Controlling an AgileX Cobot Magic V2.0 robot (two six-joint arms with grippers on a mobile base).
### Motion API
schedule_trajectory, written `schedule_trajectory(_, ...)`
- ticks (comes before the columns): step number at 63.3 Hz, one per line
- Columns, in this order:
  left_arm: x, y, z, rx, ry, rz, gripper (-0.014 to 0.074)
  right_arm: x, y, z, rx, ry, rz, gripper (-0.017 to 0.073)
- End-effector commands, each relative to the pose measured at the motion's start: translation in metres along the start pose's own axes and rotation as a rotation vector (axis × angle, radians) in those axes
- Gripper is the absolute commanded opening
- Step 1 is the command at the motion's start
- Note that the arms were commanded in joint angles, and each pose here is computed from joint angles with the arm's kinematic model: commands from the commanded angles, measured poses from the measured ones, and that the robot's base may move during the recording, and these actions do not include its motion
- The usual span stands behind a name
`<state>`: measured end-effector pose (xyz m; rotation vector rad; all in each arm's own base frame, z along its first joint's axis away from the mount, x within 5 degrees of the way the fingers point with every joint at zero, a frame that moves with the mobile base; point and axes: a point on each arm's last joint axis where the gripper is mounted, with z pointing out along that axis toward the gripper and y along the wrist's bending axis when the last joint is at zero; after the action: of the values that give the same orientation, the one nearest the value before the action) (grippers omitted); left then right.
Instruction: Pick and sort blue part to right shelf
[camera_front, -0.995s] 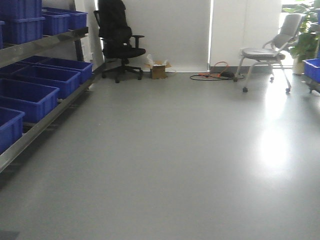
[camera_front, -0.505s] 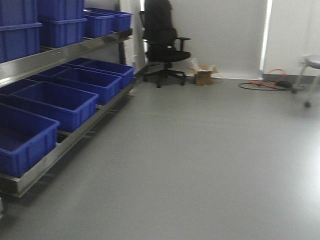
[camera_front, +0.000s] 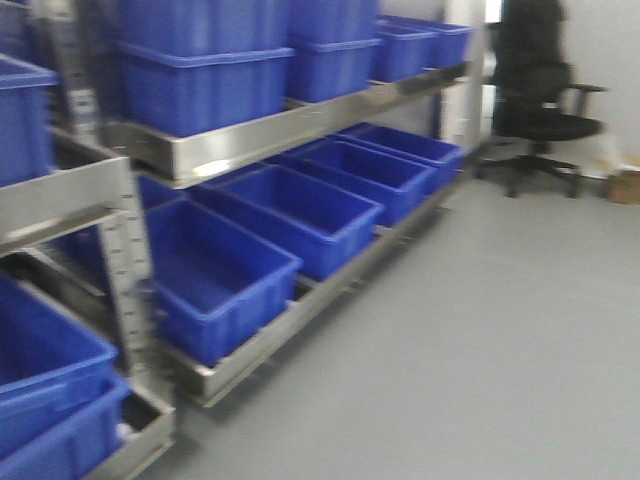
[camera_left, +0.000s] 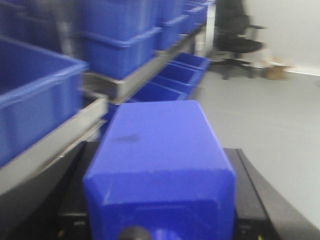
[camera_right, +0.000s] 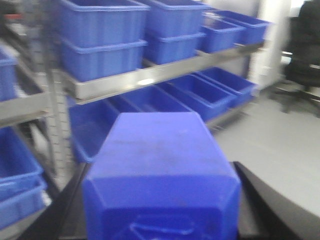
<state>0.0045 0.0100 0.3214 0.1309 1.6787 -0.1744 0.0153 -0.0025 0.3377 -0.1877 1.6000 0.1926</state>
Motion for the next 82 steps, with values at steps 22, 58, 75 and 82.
schedule_trajectory(22, -0.0151, -0.0016, -0.0013, 0.018, -0.094, 0.002, 0.0333, -0.0156, 0.0005, -0.0005, -0.002, -0.1, -0.02, 0.0192)
schedule_trajectory(58, -0.0151, -0.0016, -0.0013, 0.018, -0.094, 0.002, 0.0333, -0.0156, 0.0005, -0.0005, -0.002, -0.101, -0.02, 0.0192)
schedule_trajectory(75, -0.0151, -0.0016, -0.0013, 0.018, -0.094, 0.002, 0.0333, -0.0156, 0.0005, -0.0005, -0.002, -0.101, -0.02, 0.0192)
schedule_trajectory(82, -0.0151, -0.0016, -0.0013, 0.018, -0.094, 0.002, 0.0333, -0.0157, 0.0005, -0.0005, -0.003, -0.101, -0.02, 0.0192)
